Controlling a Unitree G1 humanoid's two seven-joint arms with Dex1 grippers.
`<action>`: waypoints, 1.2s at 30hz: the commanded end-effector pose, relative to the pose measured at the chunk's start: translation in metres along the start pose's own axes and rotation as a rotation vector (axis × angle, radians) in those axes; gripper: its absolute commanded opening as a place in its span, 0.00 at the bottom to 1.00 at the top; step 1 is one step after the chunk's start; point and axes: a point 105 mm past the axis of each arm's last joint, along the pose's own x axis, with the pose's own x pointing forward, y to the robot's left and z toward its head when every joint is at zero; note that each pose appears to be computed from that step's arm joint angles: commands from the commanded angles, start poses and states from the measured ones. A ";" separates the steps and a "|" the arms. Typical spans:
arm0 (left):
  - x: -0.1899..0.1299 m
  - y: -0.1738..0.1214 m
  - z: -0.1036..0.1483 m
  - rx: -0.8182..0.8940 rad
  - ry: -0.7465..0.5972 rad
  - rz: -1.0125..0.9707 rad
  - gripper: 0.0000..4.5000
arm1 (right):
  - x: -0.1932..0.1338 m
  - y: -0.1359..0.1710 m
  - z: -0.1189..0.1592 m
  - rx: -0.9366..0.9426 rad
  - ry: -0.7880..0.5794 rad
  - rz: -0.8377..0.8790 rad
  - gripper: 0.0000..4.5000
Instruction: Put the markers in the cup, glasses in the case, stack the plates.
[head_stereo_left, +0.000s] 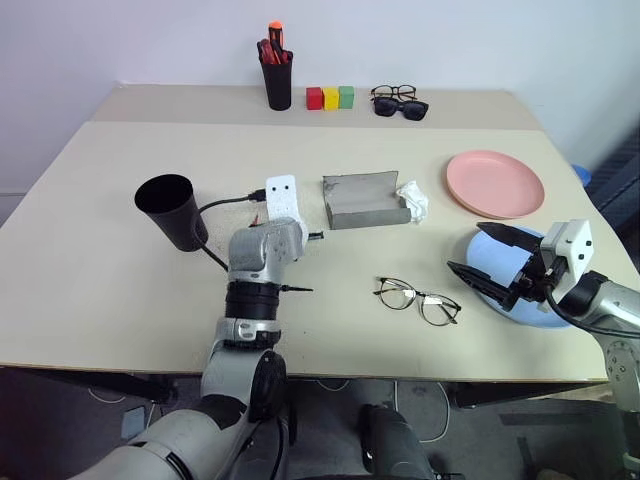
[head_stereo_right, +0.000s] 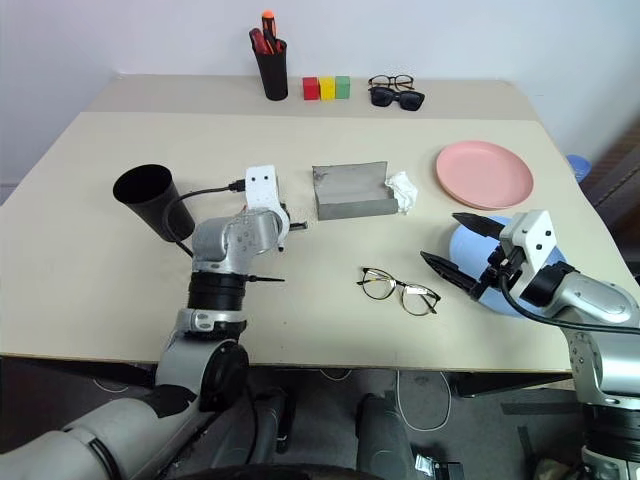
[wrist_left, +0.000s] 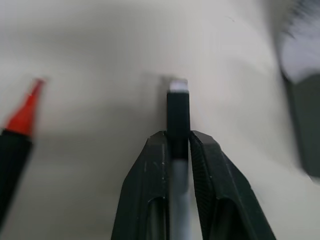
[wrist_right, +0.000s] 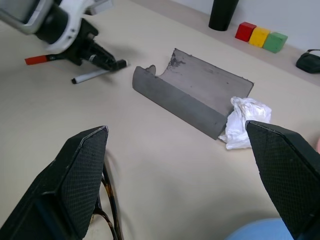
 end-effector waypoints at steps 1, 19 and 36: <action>-0.039 -0.035 0.046 0.142 -0.241 -0.231 0.15 | 0.000 -0.005 0.015 -0.047 -0.028 -0.007 1.00; -0.045 -0.022 0.052 0.394 -0.332 -0.218 0.43 | 0.024 -0.004 0.016 -0.044 -0.065 0.021 1.00; -0.006 -0.016 0.004 0.303 0.068 -0.071 0.87 | 0.010 -0.002 0.017 -0.048 -0.042 -0.026 1.00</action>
